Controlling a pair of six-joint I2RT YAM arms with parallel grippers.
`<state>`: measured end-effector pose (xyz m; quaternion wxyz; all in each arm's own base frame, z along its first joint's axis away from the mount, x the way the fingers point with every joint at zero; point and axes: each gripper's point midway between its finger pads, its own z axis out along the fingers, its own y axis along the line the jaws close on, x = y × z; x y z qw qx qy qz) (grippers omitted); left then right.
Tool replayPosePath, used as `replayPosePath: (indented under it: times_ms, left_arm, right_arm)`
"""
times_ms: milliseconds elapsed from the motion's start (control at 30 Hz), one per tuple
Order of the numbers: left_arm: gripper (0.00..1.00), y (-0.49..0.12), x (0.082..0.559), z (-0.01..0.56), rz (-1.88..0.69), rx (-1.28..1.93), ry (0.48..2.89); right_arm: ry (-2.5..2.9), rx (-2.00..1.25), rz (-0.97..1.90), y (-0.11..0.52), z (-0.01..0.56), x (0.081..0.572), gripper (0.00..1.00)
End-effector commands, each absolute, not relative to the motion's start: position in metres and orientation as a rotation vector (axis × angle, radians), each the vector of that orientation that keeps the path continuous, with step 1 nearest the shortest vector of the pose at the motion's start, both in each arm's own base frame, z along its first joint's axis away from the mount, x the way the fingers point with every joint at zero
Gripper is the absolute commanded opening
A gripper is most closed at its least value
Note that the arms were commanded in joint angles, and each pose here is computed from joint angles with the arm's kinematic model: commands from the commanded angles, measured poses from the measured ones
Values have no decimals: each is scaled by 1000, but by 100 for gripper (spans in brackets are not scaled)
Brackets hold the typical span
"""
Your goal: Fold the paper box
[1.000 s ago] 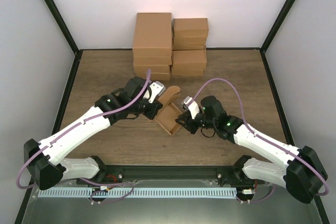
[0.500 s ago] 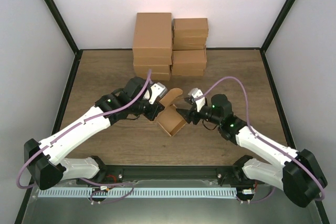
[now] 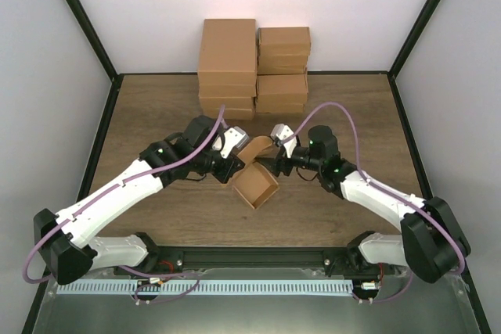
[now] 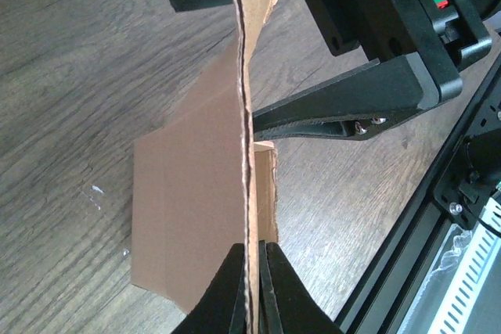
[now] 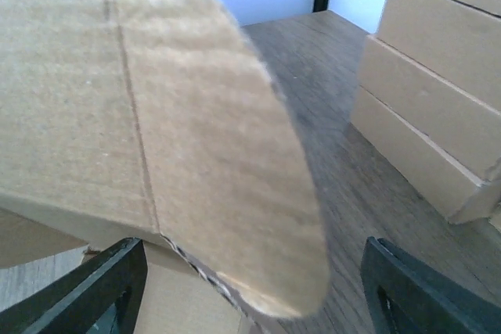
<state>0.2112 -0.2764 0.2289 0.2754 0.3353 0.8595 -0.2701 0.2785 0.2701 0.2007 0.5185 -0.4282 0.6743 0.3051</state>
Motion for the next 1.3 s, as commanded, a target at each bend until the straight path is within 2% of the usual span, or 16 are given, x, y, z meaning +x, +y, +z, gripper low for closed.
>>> replayPosePath:
  times_ms: [0,267,567,867,967,1033,1167,1267]
  left_arm:
    - [4,-275,206,230,-729,936,2294]
    - [4,-274,212,234,-705,912,2282]
    - [4,-276,214,231,-702,914,2293]
    - [4,-278,215,232,-714,910,2292]
    - [5,-278,218,231,-703,897,2295]
    - [13,-277,222,229,-680,869,2305]
    - [43,-266,247,223,-625,717,2349]
    - [56,-268,267,227,-683,623,2352]
  right_arm:
    - [1543,-1144,827,284,212,268,73]
    - [1610,-1131,888,283,203,260,38]
    - [1644,-1069,905,272,206,248,33]
    - [1673,-1070,925,274,206,248,15]
    - [1712,-1040,908,271,204,252,5]
    - [1764,-987,884,267,202,258,1]
    - [1877,-857,841,256,198,269,1]
    - [1982,-719,798,245,192,279,1]
